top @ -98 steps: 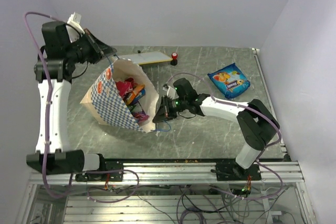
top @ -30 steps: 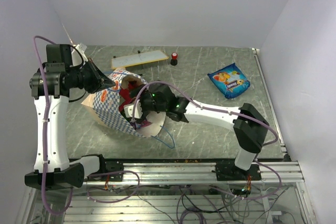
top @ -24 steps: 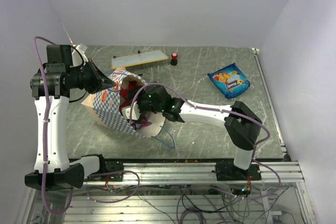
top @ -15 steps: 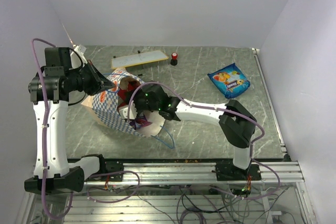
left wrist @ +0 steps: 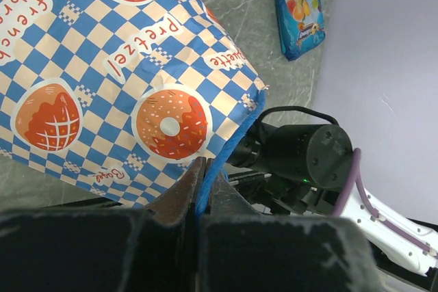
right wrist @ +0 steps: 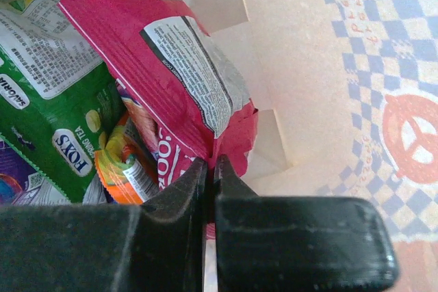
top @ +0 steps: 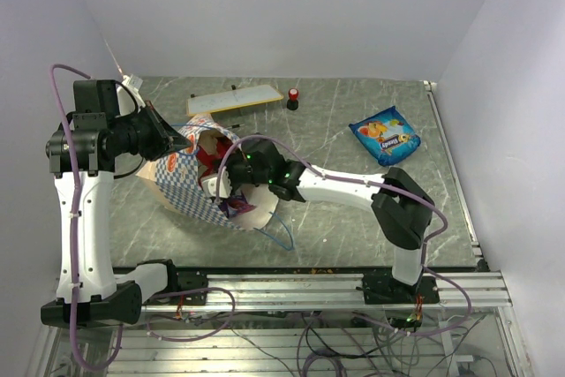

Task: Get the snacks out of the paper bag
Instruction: Take out the snack from the paper bag.

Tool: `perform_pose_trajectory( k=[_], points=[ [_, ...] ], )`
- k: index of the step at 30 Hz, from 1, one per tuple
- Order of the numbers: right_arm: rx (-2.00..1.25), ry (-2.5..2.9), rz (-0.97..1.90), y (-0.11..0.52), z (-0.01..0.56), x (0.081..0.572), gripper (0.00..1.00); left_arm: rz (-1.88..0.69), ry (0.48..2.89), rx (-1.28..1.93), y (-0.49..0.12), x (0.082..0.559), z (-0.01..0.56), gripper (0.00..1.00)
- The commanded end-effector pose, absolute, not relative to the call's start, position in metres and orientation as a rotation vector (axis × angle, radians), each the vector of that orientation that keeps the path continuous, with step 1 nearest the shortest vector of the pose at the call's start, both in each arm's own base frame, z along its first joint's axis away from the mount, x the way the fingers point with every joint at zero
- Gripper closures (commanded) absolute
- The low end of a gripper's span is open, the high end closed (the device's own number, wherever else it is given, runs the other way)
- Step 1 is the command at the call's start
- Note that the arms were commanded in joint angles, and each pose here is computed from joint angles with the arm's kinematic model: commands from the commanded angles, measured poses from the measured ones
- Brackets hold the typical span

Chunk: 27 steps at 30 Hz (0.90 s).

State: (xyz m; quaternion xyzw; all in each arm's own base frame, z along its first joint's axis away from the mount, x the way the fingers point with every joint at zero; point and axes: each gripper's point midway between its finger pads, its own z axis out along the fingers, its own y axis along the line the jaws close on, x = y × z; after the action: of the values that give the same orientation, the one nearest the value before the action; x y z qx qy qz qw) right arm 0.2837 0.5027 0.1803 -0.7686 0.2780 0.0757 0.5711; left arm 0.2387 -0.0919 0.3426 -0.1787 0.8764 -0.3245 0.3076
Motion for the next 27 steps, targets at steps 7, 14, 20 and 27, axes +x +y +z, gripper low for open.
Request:
perform_pose_trajectory(
  k=[7,14,20,27],
  points=[
    [-1.622,0.681,0.236,0.485,0.251,0.274,1.0,-0.817,2.271,-0.478,-0.086,0.243,0.352,0.93],
    [-1.575,0.746,0.279,0.459,0.278,0.26,1.0,-0.822,2.265,-0.487,-0.086,0.247,0.353,0.93],
    [-1.542,0.823,0.379,0.434,0.303,0.238,1.0,-0.815,2.28,-0.513,-0.085,0.246,0.348,0.93],
    [-1.513,0.973,0.492,0.398,0.321,0.211,1.0,-0.801,2.277,-0.536,-0.083,0.244,0.345,0.93]
  ],
)
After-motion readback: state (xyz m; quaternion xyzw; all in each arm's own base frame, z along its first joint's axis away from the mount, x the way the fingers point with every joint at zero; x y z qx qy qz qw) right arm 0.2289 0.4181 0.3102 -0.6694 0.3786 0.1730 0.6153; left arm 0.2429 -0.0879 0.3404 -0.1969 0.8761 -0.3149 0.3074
